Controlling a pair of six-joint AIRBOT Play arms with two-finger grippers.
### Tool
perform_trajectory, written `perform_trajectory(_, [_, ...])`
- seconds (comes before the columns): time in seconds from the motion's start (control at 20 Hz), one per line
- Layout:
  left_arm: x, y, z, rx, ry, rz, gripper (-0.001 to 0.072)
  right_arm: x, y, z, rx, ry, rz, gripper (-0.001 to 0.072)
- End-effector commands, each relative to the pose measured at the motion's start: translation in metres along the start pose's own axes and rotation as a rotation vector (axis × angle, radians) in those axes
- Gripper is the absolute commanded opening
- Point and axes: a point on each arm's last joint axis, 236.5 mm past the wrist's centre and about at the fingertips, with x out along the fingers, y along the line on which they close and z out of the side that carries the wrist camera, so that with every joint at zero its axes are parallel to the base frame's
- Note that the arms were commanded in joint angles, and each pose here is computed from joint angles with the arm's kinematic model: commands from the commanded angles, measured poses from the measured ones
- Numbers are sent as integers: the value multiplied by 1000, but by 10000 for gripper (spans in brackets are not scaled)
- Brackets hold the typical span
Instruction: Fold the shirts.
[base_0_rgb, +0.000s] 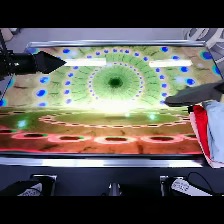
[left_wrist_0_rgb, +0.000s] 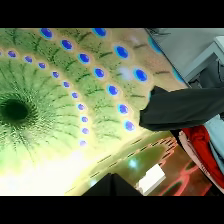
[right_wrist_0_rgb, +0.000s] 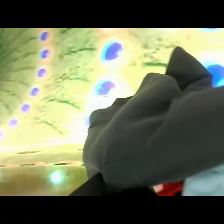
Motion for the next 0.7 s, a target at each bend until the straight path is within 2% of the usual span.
perform_trajectory(0.0, [0,1,-1,2,3,3,23,-58,-58,-19,124,-33,-111,18])
perform_trajectory(0.35, [0,1,-1,3,3,3,24,-141,-126,-37,363,-189,-311,18])
perform_trajectory(0.65, [0,1,-1,7,3,3,24,-152,-143,-129,466,130,-447,18])
